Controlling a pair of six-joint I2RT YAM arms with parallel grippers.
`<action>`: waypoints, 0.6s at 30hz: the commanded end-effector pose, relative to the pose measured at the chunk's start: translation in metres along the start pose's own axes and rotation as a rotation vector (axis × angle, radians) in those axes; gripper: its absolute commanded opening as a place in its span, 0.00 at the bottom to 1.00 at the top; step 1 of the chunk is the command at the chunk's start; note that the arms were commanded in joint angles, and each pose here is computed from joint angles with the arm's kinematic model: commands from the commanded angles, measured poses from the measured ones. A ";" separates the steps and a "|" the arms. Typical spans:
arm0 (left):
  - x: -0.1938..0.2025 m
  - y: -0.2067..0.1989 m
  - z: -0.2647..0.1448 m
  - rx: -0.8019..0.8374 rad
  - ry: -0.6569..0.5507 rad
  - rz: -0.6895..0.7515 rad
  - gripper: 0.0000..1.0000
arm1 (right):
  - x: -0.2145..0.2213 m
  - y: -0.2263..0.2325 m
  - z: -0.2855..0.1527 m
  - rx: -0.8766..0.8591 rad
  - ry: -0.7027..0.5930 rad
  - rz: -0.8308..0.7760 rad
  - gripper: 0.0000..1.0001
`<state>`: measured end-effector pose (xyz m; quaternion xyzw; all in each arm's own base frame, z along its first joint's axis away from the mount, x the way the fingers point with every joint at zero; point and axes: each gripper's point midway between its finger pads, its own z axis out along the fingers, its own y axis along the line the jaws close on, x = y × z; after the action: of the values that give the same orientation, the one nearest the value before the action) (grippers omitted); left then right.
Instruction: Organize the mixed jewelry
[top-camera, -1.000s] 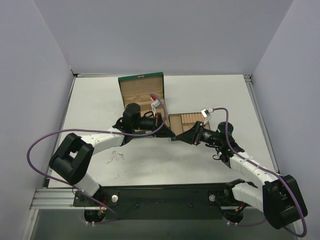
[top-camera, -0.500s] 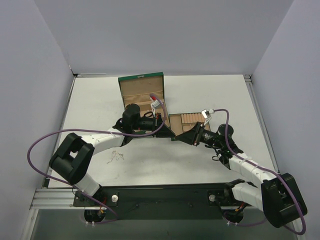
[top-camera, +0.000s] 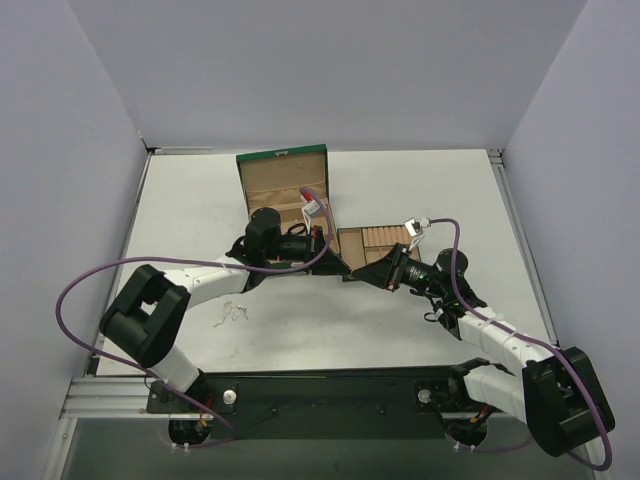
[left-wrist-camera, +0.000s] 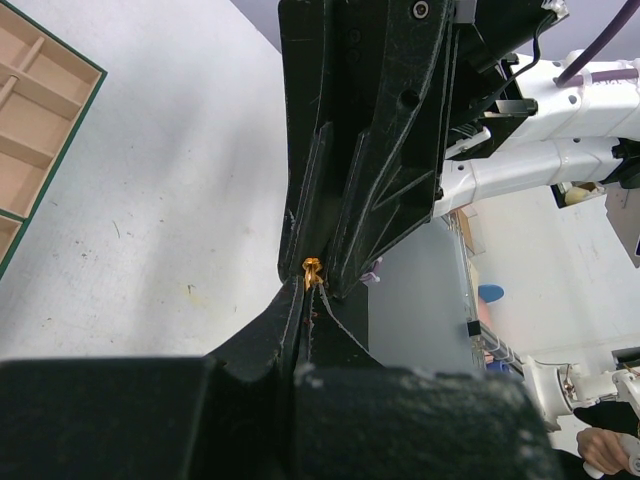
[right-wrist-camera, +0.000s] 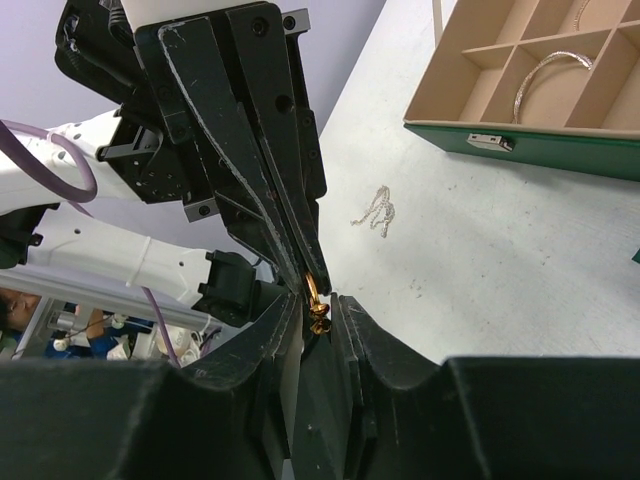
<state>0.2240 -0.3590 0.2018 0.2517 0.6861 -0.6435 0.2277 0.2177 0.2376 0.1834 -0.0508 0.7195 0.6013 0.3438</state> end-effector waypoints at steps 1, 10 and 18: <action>-0.007 -0.004 -0.001 0.024 -0.024 0.043 0.00 | -0.012 0.021 -0.001 -0.082 -0.050 -0.104 0.19; -0.007 -0.002 0.000 0.023 -0.030 0.036 0.00 | -0.013 0.023 -0.001 -0.089 -0.050 -0.104 0.13; -0.008 0.000 0.000 0.017 -0.035 0.028 0.00 | -0.013 0.023 -0.001 -0.082 -0.049 -0.106 0.04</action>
<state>0.2236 -0.3592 0.2031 0.2471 0.6829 -0.6487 0.2275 0.2180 0.2377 0.1848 -0.0522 0.7172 0.6022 0.3469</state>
